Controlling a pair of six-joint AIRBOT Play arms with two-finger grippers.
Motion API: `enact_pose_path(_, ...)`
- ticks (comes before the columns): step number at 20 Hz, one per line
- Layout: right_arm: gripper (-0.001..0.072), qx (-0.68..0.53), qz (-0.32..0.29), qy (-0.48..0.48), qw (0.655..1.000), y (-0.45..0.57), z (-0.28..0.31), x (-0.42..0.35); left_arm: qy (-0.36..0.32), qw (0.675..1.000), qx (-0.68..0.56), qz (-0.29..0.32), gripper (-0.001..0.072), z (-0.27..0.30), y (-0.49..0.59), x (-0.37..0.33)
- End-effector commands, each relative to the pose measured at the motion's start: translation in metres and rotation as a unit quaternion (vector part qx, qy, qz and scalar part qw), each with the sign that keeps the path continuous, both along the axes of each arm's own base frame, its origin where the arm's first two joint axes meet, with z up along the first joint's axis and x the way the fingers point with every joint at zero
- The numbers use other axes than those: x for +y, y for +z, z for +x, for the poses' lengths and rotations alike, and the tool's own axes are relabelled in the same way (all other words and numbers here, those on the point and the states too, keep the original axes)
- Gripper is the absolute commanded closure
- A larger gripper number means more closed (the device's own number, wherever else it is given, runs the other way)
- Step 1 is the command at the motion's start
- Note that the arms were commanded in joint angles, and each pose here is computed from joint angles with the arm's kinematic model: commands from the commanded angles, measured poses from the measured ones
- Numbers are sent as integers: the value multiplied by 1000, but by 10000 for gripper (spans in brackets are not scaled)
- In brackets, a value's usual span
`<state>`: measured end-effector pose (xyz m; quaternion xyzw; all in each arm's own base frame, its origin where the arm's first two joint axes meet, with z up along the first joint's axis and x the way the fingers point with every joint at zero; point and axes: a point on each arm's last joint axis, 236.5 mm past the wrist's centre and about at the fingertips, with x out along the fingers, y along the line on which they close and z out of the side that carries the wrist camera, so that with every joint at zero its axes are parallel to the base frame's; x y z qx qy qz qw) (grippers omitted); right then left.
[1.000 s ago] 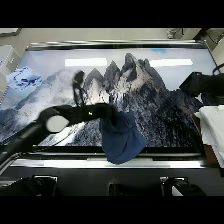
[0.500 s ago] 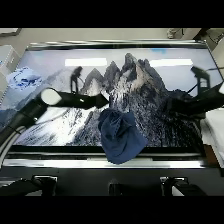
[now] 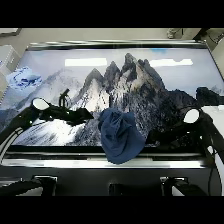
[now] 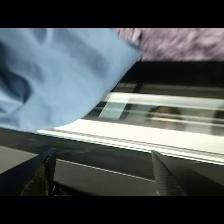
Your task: Fold the clothes and pants, and hang the long-sleeved shirts on hangers.
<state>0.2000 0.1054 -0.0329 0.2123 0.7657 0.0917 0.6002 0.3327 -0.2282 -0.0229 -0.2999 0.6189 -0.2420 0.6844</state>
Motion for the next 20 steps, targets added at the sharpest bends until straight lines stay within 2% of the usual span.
enact_pose_path(1,4,14,30,3,999,-16,-15,12,17,999,16,-45,-8,-13,-25,-37)
enact_pose_path(5,5,9,33,0,999,-15,-13,13,39,998,-5,-49,-7,1,-42,-57)
enact_pose_path(8,5,9,36,-2,999,-15,-12,15,79,996,-27,-39,-8,29,-41,-39)
enact_pose_path(14,6,6,39,-5,999,-14,-11,16,110,991,-64,-38,10,75,-30,-12)
enact_pose_path(16,6,6,40,-6,999,-14,-10,17,102,993,-35,-46,50,71,-42,-9)
enact_pose_path(20,7,3,39,-10,999,-15,-8,17,71,996,6,-45,50,50,-68,-29)
